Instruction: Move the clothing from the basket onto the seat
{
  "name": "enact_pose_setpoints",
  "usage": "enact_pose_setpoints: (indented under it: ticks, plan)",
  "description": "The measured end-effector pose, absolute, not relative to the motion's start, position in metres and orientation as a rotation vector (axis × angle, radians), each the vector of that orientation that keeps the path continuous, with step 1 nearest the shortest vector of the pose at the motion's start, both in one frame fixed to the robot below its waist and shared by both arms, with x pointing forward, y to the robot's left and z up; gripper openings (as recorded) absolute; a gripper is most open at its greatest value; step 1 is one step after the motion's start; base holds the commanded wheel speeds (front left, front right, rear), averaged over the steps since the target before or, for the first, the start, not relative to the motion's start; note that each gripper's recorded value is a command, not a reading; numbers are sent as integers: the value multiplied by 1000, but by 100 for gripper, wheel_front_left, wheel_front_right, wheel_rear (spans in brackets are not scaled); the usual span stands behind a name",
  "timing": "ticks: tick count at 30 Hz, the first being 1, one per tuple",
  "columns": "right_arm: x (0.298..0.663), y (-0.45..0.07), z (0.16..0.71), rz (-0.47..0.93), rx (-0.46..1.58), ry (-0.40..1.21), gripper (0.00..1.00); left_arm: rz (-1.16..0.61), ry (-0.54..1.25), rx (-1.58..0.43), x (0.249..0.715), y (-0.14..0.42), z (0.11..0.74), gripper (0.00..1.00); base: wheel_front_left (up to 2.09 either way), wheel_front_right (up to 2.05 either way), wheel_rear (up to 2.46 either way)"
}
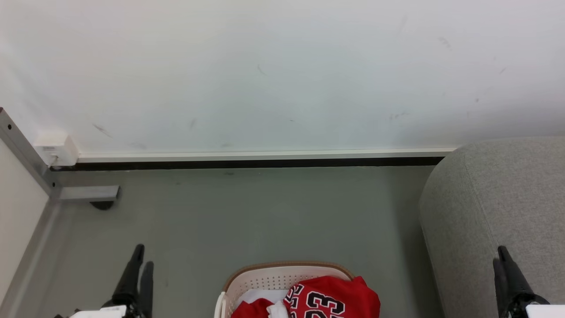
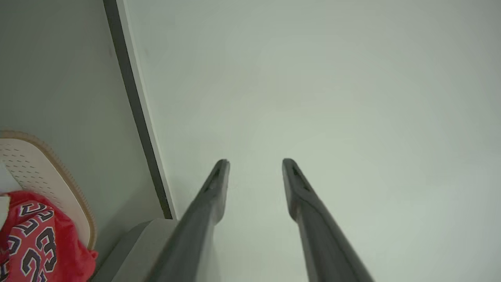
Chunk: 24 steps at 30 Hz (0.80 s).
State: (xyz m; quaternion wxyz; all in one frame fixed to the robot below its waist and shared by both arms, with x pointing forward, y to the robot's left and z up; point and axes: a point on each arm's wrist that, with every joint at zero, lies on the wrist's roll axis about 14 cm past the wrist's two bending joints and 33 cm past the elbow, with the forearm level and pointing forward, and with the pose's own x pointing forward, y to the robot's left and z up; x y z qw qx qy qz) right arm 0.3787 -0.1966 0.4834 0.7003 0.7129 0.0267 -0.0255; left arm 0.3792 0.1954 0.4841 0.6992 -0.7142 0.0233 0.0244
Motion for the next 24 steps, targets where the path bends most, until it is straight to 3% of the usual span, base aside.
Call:
enact_pose_setpoints:
  ticks: [14, 24]
  plan:
    - [382, -190, 497, -34, 1597, 11, 100, 66, 1, -1515, 383, 196, 494, 100, 0, 0, 0]
    - [386, -181, 507, -9, 1461, -3, 100, 36, -10, -1232, 387, 190, 506, 100, 0, 0, 0]
